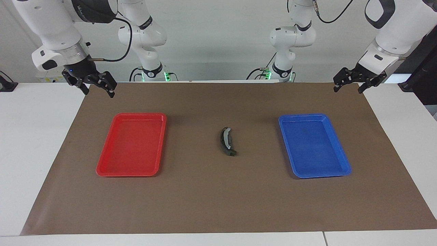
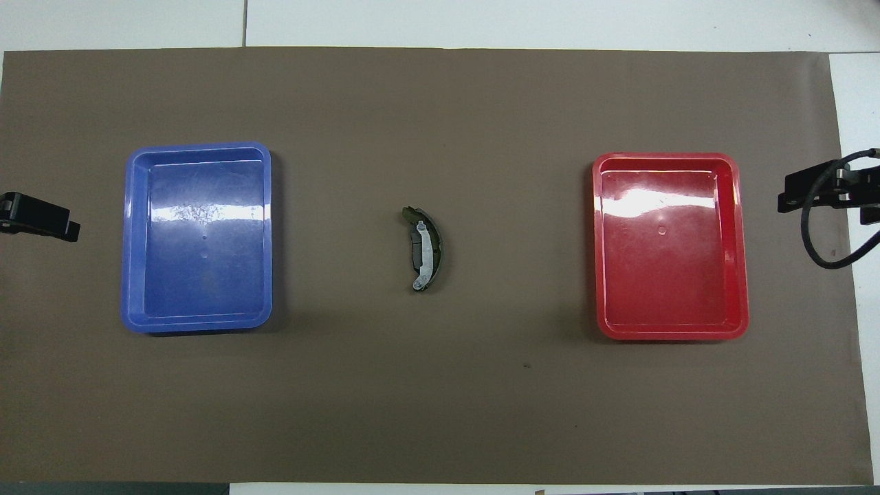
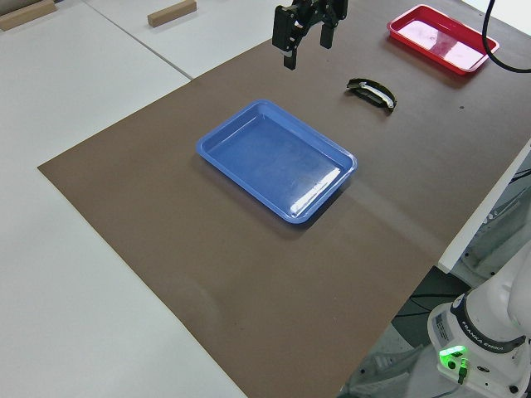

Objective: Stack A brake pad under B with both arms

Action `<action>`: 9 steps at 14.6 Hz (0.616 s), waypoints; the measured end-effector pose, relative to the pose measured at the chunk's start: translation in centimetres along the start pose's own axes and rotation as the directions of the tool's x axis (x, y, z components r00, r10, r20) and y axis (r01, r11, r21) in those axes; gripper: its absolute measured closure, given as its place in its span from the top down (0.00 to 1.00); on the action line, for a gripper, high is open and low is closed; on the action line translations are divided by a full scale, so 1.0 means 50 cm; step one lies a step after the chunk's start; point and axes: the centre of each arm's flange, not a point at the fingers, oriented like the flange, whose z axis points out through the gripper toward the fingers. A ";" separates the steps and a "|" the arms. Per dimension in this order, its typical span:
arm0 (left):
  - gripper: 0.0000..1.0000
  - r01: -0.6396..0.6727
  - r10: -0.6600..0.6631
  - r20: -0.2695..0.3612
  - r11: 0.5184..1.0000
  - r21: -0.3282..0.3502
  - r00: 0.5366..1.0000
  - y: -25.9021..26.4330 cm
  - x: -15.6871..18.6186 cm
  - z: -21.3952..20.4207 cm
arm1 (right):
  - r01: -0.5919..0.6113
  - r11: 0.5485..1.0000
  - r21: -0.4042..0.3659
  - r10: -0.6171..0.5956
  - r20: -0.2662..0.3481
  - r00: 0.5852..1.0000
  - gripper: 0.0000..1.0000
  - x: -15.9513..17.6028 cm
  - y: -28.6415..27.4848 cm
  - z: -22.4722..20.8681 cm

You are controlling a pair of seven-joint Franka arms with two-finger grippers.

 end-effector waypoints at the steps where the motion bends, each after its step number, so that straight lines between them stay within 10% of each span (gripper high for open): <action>1: 1.00 0.000 0.000 0.000 1.000 0.000 1.000 0.000 0.000 0.000 | -0.001 1.000 0.000 0.001 0.001 1.000 1.00 -0.002 0.002 -0.002; 9: 1.00 0.000 0.000 0.000 1.000 0.000 1.000 0.000 0.000 0.000 | 0.003 1.000 -0.014 -0.003 -0.007 1.000 1.00 -0.007 0.002 -0.026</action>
